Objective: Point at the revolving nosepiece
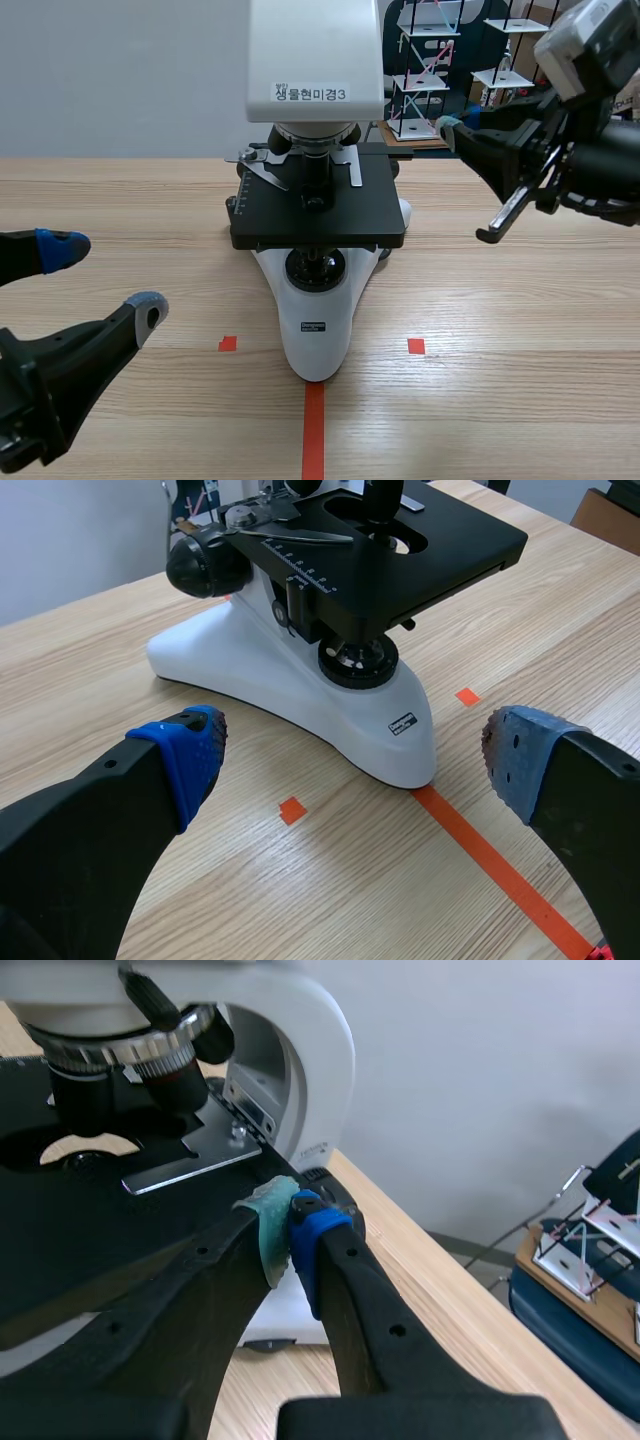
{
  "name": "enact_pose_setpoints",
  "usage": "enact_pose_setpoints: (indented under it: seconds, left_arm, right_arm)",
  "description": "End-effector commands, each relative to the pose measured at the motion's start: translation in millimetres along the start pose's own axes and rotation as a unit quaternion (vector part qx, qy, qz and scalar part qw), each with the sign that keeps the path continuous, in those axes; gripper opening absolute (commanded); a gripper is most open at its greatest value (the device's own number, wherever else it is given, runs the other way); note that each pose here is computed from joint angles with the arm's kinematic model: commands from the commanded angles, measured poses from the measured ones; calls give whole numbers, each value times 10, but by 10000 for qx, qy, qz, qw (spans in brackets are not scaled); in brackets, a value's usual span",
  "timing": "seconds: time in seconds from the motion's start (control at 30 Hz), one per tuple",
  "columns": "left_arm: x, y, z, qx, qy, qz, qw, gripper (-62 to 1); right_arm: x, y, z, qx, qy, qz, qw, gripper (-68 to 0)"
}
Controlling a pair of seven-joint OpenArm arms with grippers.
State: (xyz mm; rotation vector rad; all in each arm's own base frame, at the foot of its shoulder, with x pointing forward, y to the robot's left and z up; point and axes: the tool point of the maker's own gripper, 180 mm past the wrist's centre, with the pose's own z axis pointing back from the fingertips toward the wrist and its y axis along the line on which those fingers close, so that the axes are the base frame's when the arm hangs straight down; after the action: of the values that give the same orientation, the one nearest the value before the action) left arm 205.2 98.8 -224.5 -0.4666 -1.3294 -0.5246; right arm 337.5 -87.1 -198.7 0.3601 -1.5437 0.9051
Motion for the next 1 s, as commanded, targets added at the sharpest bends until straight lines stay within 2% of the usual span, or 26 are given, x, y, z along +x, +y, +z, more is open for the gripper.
enact_pose_setpoints:
  seconds: [0.0, 0.27, 0.97]
  left_arm:
    - [64, -8, -5, 3, -125, 23, 9999, -69]
    - [64, -8, -5, 2, -124, 22, 9999, -69]
    - [64, -7, -5, 3, -124, 22, 9999, -69]
  right_arm:
    - [141, 3, -58, 149, -228, 54, 9996, -677]
    - [210, 113, -194, 533, -302, 318, 9976, -677]
    - [199, 206, -243, 616, -315, 286, 9972, -677]
